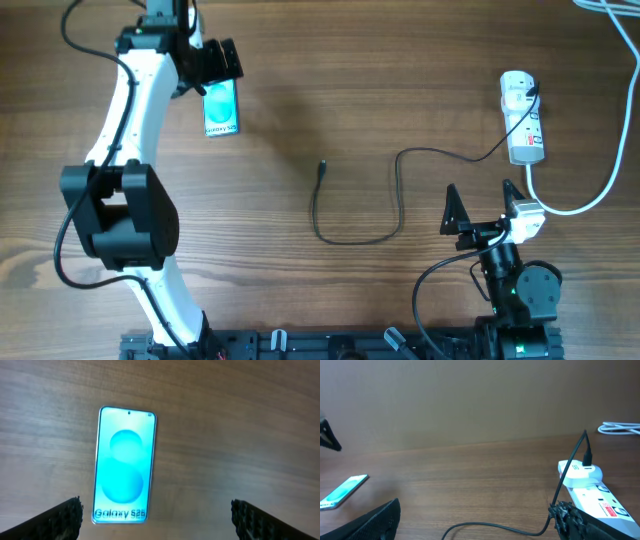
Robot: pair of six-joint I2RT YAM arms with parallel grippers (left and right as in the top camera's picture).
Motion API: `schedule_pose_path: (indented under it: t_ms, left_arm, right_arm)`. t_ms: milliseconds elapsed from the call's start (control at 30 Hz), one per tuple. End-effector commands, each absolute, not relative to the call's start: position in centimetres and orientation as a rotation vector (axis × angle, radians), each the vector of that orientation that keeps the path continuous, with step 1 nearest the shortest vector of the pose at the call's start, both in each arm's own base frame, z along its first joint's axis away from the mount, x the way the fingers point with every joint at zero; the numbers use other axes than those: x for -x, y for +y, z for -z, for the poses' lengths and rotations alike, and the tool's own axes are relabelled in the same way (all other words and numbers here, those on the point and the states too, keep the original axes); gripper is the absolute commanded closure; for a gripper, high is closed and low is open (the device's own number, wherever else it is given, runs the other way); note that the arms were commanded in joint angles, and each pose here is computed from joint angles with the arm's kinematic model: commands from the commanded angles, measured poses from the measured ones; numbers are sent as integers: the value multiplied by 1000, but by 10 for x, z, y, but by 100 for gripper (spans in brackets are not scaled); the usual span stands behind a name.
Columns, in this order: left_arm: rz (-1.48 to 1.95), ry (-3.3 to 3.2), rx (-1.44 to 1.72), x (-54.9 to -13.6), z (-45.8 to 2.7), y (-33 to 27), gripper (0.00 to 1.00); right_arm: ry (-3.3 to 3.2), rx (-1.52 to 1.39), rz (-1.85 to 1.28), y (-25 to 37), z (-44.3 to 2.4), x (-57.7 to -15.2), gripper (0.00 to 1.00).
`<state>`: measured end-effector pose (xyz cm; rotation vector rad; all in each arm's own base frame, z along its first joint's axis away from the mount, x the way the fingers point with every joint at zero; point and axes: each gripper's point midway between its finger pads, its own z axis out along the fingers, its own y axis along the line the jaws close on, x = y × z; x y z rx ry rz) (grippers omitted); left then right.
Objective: Plug charger to phone and switch on socket
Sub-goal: 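Move the left gripper forward over the Galaxy S25 phone, then lower the left gripper and grasp the phone by its sides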
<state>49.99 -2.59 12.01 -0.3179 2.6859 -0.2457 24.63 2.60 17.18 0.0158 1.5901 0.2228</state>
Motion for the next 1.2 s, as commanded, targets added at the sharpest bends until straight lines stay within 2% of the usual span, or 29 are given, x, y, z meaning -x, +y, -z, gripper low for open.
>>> schedule_pose_path:
  t_ms: [0, 533, 967, 1167]
  left_arm:
    - [254, 2709, 331, -495, -93, -29, 0]
    - [204, 2677, 337, -483, -22, -22, 0]
    - [181, 2712, 347, -471, -2, -19, 0]
    - [89, 2669, 361, -481, 4, -7, 0]
  right_arm:
    - [1589, 11, -221, 29, -172, -246, 0]
    - [1588, 11, -221, 29, -172, -246, 1]
    - [1589, 11, -221, 29, -172, -246, 0]
    - [1589, 11, -221, 29, -172, -246, 0]
